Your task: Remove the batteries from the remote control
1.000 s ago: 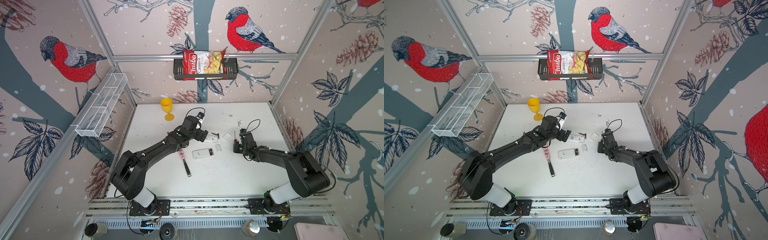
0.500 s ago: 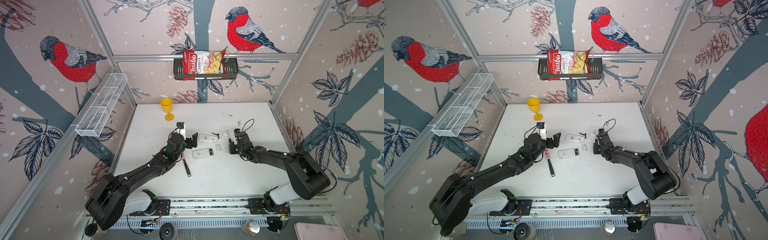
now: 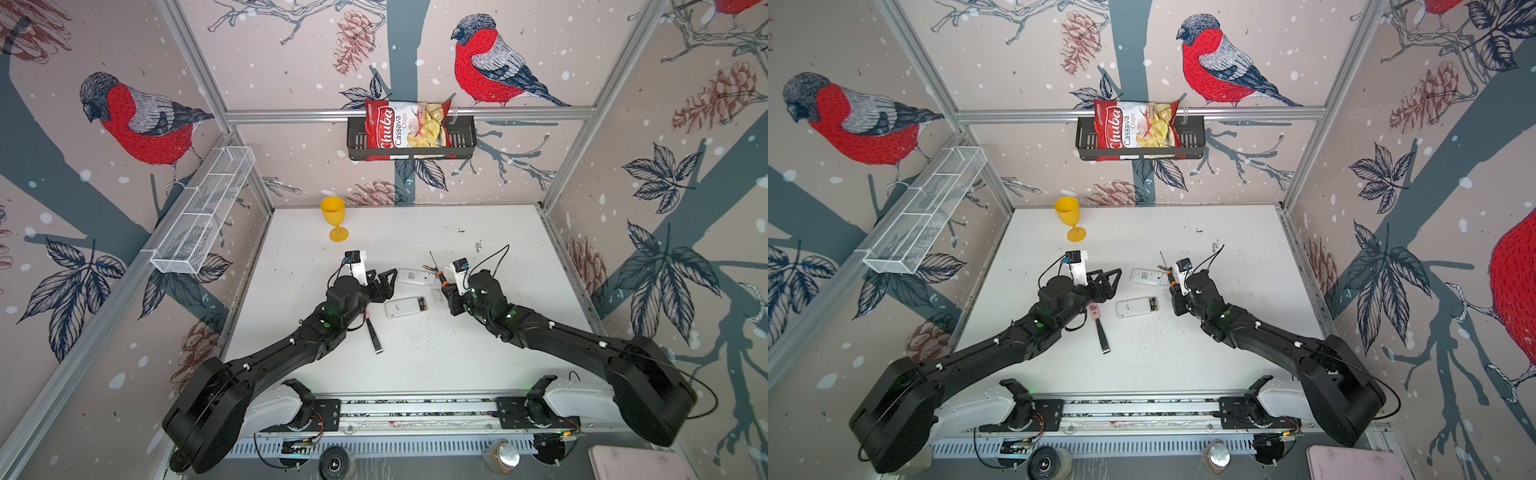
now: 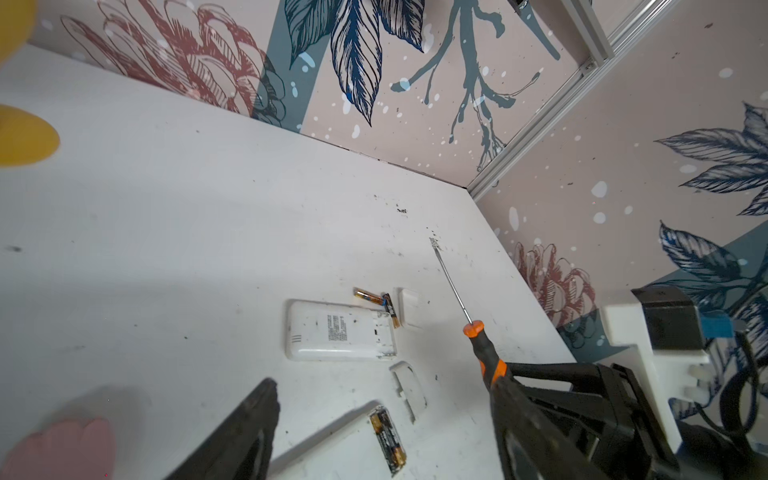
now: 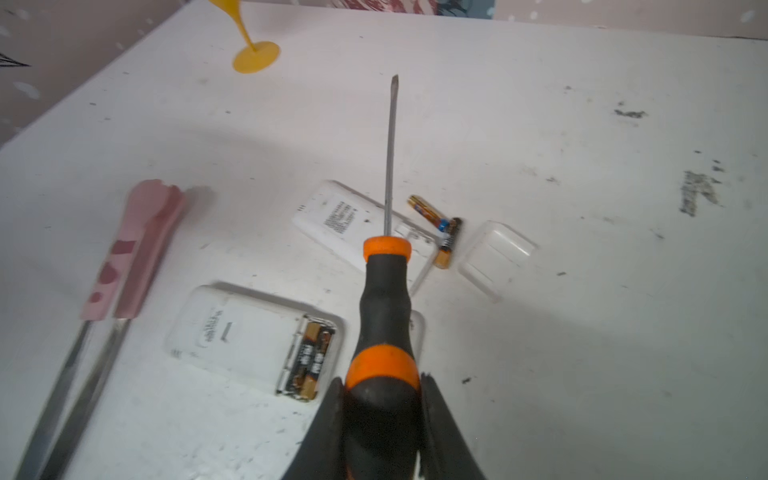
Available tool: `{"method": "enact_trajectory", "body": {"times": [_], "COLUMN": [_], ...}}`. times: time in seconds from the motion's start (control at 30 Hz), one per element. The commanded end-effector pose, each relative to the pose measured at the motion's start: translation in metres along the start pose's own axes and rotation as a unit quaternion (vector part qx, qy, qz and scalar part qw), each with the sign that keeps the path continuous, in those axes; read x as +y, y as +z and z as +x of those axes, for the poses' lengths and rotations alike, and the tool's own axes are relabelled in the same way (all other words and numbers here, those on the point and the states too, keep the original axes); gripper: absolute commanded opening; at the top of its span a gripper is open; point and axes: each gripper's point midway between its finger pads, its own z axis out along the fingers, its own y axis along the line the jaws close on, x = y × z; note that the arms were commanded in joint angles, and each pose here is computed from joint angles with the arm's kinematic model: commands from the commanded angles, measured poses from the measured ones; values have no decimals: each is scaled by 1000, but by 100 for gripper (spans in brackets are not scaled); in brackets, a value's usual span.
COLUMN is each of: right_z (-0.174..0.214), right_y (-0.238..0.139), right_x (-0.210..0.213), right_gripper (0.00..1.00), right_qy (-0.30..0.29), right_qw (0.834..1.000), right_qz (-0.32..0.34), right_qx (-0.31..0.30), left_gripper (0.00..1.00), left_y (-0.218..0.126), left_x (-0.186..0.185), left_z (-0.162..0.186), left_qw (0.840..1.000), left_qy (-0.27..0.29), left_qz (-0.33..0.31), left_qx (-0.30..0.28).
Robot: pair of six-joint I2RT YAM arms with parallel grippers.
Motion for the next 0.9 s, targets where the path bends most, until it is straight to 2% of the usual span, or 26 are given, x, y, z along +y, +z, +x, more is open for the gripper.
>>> {"method": "enact_trajectory", "body": {"times": [0.0, 0.1, 0.27, 0.43, 0.7, 0.87], "right_z": [-30, -36, -43, -38, -34, -36], "right_y": [-9, -14, -27, -34, -41, -38], "right_x": [27, 47, 82, 100, 112, 112], "right_gripper": [8, 8, 9, 8, 9, 9], "right_qy": [-23, -31, -52, -65, -80, -77], "right_qw": [996, 990, 971, 957, 945, 944], "right_qz": [-59, -114, -207, -263, -302, -305], "right_qx": [-62, -80, -104, -102, -100, -102], "left_gripper": [75, 73, 64, 60, 44, 37], "left_y": [-3, -5, 3, 6, 2, -1], "left_x": [-20, -29, -41, -56, -68, -73], "left_z": [-10, -12, -11, -12, -15, -16], "left_qw": [998, 996, 992, 985, 975, 970], "left_qy": [-36, -46, -54, -61, -72, -77], "left_qz": [52, 79, 114, 159, 209, 229], "left_qx": [-13, -19, -12, -16, -32, -37]}}
